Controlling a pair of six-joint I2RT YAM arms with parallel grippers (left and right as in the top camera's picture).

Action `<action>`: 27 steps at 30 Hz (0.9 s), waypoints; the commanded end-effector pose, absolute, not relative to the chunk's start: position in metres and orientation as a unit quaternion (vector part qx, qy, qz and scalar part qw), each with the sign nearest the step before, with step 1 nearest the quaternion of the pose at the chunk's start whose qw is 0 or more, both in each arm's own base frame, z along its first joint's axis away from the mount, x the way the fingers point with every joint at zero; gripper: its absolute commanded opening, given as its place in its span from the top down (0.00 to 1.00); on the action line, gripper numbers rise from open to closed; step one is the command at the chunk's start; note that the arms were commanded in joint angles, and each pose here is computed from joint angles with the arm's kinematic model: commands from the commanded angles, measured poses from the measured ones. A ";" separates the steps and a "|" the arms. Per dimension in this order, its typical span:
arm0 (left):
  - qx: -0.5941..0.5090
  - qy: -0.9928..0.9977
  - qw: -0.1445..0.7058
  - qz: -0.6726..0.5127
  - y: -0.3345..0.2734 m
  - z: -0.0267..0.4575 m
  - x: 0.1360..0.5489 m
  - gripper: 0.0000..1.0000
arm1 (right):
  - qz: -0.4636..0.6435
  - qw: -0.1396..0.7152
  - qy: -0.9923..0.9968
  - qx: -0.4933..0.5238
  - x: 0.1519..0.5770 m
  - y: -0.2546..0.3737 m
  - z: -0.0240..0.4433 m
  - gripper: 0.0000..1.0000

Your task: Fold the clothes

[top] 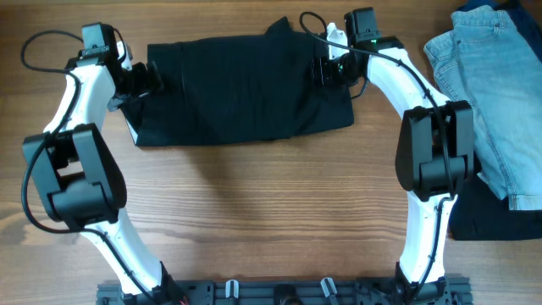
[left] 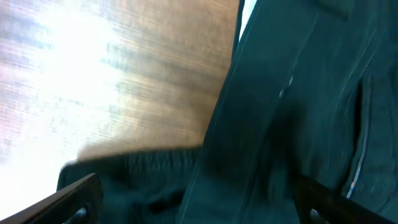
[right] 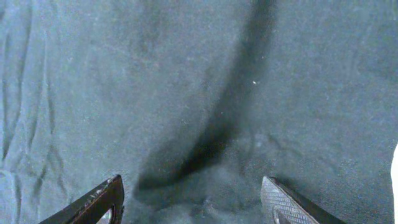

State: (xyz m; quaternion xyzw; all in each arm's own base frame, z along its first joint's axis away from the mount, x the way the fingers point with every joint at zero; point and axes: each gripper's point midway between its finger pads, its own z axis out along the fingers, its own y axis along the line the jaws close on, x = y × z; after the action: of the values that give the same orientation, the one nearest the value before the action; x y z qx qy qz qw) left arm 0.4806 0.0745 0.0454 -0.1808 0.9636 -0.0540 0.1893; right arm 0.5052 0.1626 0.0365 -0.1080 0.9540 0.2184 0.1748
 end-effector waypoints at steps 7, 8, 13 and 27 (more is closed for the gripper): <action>-0.148 0.945 0.277 -0.093 0.073 0.022 0.536 0.04 | 0.214 0.173 0.955 -0.112 0.505 0.160 0.034 0.29; -0.134 0.944 0.284 -0.104 0.069 0.017 0.541 0.04 | 0.214 0.172 0.955 -0.112 0.504 0.161 0.034 0.29; -0.119 0.935 0.307 -0.128 0.062 -0.010 0.559 0.08 | 0.214 0.163 0.957 -0.110 0.500 0.160 0.032 0.29; -0.113 0.900 0.375 -0.193 0.038 0.059 0.581 0.96 | 0.214 0.169 0.956 -0.111 0.503 0.160 0.033 0.26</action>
State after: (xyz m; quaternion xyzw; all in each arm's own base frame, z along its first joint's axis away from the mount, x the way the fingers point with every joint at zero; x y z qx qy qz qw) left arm 0.5767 0.0519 0.0080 -0.1287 0.9148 -0.1684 0.3438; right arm 0.5001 0.1617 0.0344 -0.1058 0.9565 0.2176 0.1633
